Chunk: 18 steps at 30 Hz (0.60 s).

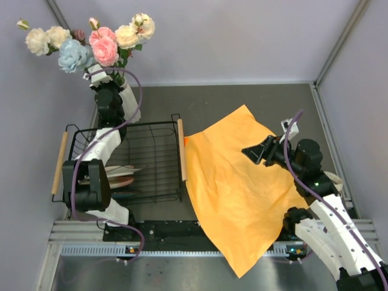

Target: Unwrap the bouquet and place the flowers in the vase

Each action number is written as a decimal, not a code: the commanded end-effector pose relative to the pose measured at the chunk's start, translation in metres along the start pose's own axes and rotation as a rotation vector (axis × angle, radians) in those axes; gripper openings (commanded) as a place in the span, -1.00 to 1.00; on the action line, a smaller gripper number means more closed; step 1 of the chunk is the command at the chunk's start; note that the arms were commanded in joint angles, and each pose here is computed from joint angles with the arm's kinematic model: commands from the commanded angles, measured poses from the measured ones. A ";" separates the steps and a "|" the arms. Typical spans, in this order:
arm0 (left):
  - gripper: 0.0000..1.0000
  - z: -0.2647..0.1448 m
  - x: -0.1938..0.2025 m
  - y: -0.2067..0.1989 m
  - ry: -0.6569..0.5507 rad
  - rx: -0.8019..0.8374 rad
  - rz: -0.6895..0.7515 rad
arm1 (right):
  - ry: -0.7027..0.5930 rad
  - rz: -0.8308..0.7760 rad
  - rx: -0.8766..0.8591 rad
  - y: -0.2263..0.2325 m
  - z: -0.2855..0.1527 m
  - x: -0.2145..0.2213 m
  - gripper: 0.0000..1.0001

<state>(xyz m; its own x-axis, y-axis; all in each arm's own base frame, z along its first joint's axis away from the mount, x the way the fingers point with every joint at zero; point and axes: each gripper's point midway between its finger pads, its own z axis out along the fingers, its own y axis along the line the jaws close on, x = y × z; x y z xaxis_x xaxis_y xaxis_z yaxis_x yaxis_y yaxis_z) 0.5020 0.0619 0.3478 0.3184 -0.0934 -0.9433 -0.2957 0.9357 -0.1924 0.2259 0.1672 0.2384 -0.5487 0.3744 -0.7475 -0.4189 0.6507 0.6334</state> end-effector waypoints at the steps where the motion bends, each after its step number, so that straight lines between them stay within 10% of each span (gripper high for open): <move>1: -1.00 0.000 0.031 0.003 0.070 -0.017 -0.032 | -0.047 -0.029 -0.027 0.014 -0.005 -0.019 0.31; 9: -0.69 -0.015 0.031 0.011 0.110 -0.035 -0.009 | -0.042 -0.024 -0.027 0.014 -0.006 -0.016 0.32; 14: 0.64 -0.029 0.007 0.005 0.120 0.006 -0.011 | -0.037 -0.011 -0.022 0.012 -0.005 -0.014 0.31; 18: 0.98 -0.044 0.004 0.004 0.149 0.032 -0.011 | -0.031 -0.003 -0.022 0.010 -0.004 -0.012 0.31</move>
<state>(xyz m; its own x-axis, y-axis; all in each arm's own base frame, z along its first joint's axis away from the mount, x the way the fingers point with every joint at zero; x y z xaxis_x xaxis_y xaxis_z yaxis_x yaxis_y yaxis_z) 0.4808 0.0585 0.3255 0.2147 -0.1404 -0.9666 -0.3002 0.9322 -0.2020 0.2240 0.1669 0.2347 -0.5644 0.3738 -0.7360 -0.4047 0.6518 0.6414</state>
